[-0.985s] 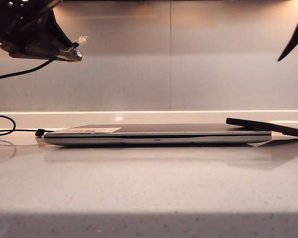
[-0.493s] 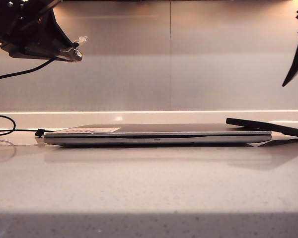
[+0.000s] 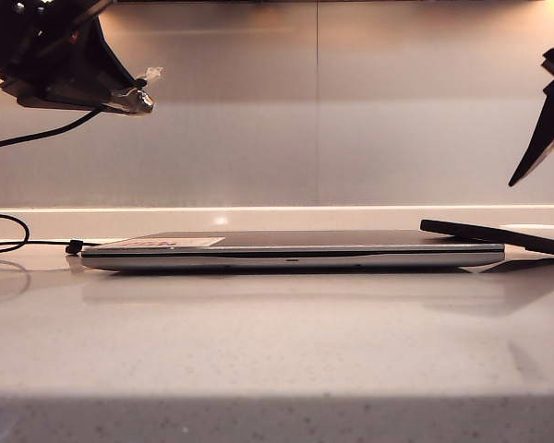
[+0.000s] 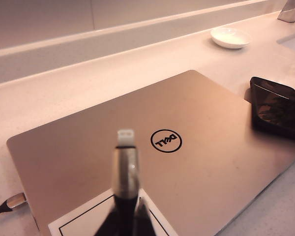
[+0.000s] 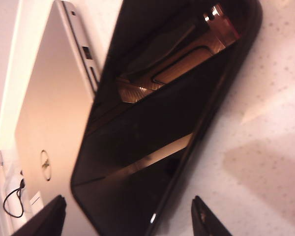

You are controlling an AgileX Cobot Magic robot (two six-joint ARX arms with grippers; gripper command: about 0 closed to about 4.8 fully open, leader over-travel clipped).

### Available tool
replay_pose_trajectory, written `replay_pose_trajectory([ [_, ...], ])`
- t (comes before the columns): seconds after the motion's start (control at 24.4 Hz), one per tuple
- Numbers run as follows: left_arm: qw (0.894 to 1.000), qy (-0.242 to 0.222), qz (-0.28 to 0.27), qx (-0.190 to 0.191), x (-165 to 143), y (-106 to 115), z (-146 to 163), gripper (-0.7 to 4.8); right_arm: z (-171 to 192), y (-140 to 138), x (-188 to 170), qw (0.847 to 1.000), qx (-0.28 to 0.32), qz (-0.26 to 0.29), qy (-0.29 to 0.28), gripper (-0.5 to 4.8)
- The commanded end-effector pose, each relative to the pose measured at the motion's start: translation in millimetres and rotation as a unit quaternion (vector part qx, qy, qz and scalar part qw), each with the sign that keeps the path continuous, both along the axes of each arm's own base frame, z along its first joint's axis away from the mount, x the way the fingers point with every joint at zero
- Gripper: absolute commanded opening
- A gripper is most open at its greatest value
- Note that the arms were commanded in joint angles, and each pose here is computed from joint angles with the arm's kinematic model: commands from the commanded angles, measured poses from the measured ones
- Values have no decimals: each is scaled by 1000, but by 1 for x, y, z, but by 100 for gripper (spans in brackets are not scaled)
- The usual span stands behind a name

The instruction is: Pick up the charging cable and the phone, plug the charging cable into the charging port on the phone, and finally place them back on the table.

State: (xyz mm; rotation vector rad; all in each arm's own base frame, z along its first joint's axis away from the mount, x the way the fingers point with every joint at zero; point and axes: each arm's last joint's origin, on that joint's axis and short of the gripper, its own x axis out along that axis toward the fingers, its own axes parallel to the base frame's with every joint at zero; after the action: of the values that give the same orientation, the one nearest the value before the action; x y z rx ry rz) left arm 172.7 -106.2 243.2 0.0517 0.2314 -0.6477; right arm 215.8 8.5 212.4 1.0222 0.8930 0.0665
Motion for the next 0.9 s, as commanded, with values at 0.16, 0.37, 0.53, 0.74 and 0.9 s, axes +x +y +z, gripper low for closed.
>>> replay_pose_trajectory([
  [0.16, 1000, -8, 0, -6, 0, 0, 3, -6, -7, 1, 13, 1000, 27, 5, -3, 346],
  [0.37, 1000, -8, 0, -6, 0, 0, 3, -6, -15, 1, 20, 999, 38, 6, 8, 346],
  [0.53, 1000, -8, 0, -6, 0, 0, 3, -6, -26, 2, 27, 998, 48, 16, 25, 334],
  [0.74, 1000, -8, 0, -6, 0, 0, 3, -6, -35, 2, 34, 998, 51, 19, 30, 333],
  [0.9, 1000, -8, 0, -6, 0, 0, 3, -6, -41, 2, 35, 998, 46, 14, 44, 333],
])
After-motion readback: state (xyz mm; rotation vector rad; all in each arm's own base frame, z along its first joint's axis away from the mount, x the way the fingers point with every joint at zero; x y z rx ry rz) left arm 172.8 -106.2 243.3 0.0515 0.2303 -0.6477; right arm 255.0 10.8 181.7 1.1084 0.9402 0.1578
